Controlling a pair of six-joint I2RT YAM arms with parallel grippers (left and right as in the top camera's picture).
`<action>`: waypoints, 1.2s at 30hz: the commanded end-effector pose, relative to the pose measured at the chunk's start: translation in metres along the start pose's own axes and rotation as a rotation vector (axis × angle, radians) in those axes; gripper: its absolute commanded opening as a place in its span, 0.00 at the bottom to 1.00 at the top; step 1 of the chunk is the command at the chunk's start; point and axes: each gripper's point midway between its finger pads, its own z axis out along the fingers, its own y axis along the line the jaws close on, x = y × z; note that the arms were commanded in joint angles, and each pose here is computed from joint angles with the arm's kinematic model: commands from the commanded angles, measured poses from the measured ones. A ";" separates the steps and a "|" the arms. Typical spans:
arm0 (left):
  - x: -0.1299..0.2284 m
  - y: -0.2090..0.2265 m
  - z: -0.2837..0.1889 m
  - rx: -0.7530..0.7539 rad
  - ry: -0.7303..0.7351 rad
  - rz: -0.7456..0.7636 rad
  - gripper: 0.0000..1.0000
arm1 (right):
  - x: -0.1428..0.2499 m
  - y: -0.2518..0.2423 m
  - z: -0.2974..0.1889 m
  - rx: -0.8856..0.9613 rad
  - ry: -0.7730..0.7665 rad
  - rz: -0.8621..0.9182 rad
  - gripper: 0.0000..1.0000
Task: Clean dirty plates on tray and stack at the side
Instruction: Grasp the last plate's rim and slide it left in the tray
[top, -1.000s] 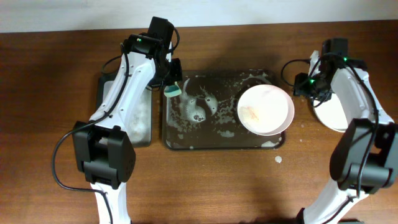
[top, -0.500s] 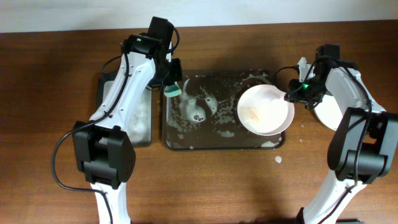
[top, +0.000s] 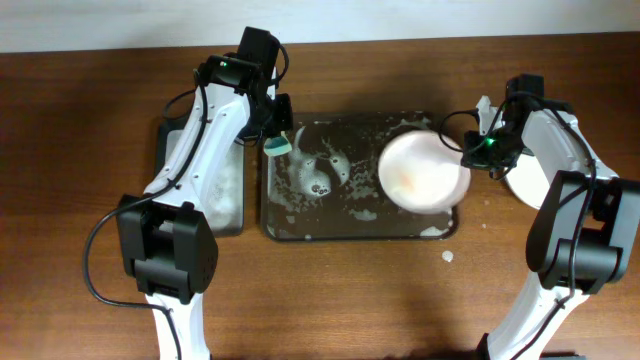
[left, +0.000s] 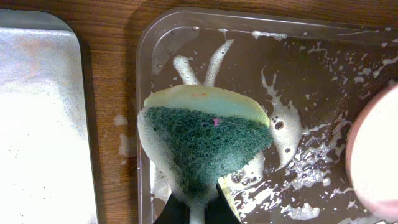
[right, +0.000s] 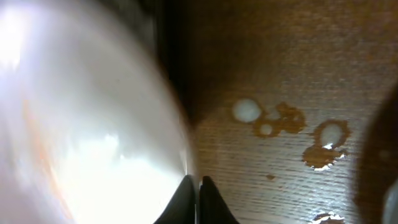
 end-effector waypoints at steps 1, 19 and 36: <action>0.001 0.001 0.003 0.000 0.009 -0.004 0.00 | 0.007 0.019 0.005 -0.114 0.027 0.044 0.04; 0.001 0.001 0.003 0.000 0.009 -0.004 0.01 | 0.001 0.097 -0.012 0.019 -0.059 0.290 0.04; 0.010 -0.030 0.007 0.022 0.005 0.061 0.01 | 0.052 0.142 0.062 0.025 -0.062 0.291 0.04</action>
